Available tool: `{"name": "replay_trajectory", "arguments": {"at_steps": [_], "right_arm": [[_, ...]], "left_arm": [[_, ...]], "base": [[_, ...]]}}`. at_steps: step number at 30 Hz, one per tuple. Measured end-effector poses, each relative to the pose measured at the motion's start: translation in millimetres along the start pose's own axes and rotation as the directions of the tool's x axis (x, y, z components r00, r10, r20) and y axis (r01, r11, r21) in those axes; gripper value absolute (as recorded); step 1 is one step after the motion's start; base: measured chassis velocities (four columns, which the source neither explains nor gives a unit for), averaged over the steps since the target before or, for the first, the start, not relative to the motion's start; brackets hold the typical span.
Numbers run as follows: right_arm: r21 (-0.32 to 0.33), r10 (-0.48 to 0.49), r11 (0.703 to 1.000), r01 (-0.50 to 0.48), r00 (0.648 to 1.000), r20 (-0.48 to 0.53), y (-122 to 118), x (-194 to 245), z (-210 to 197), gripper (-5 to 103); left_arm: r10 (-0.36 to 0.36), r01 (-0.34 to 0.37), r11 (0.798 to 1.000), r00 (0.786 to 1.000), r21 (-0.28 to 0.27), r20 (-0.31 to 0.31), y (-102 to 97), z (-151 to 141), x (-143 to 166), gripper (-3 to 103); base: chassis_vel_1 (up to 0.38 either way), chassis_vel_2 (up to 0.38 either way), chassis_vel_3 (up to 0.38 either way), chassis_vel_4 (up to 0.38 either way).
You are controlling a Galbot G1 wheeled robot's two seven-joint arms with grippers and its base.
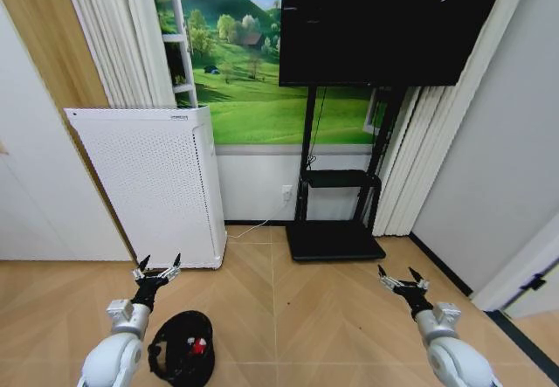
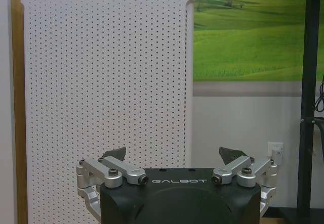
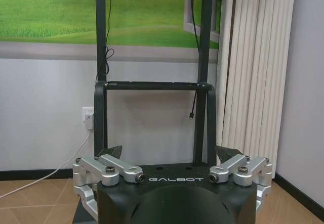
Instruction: Pick up the trash bin and place the garbage on the floor into it.
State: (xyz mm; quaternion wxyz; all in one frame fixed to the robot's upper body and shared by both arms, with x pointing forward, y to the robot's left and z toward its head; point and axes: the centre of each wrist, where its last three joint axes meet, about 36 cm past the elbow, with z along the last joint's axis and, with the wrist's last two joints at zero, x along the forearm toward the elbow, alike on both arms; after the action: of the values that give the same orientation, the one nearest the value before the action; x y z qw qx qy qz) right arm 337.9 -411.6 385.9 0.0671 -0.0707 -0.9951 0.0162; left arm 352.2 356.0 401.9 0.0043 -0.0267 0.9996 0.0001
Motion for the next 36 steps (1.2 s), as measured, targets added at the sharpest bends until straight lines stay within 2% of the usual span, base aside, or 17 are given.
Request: {"name": "replay_trajectory", "arguments": {"at_steps": [36], "right_arm": [[0.000,0.000,1.000,0.000,1.000,0.000,0.0,0.0,0.0,100]], "left_arm": [[0.000,0.000,1.000,1.000,0.000,0.000,0.0,0.0,0.0,100]], "base": [[0.000,0.000,0.000,0.000]]}}
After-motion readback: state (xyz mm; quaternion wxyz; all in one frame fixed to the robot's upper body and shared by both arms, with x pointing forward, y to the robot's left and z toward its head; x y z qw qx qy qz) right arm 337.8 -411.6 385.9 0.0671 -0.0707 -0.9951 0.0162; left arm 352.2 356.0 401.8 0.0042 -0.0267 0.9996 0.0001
